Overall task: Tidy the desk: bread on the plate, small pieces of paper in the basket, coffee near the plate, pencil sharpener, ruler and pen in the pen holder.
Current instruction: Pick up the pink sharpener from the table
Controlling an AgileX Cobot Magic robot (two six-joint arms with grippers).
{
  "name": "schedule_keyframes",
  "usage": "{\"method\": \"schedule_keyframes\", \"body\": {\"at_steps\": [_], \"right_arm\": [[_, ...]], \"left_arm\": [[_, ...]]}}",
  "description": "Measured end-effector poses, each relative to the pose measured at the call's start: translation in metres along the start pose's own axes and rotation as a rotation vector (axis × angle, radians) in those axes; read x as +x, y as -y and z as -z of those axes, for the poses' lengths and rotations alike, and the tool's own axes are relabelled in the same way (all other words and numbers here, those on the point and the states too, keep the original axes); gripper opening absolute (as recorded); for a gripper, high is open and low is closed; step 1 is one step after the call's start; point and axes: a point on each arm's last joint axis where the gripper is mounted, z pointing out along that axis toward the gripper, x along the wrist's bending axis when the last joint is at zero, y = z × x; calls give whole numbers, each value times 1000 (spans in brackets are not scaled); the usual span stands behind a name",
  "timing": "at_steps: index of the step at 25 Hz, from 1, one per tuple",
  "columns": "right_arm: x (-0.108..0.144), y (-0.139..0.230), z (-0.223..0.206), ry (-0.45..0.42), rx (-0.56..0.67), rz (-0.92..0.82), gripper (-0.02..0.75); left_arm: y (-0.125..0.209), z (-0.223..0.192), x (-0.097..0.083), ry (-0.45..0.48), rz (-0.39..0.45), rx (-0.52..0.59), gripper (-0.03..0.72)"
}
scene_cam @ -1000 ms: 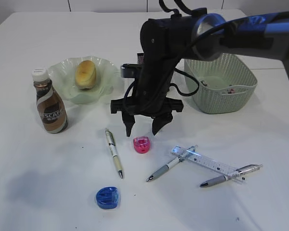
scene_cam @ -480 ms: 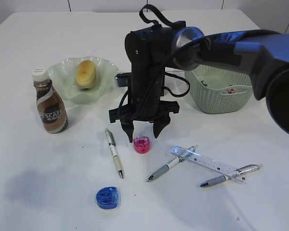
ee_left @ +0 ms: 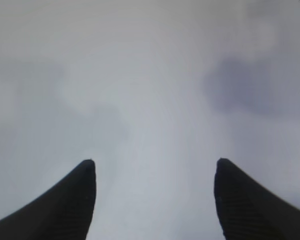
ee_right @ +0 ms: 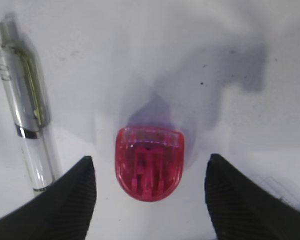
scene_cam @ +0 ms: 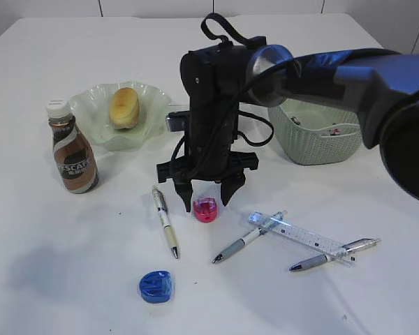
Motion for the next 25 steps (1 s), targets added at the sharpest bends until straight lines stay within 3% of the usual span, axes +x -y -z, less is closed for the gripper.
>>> {"method": "schedule_keyframes", "body": {"at_steps": [25], "right_arm": [[0,0,-11,7,23,-15,533]], "left_arm": [[0,0,0,0,0,0,520]]}}
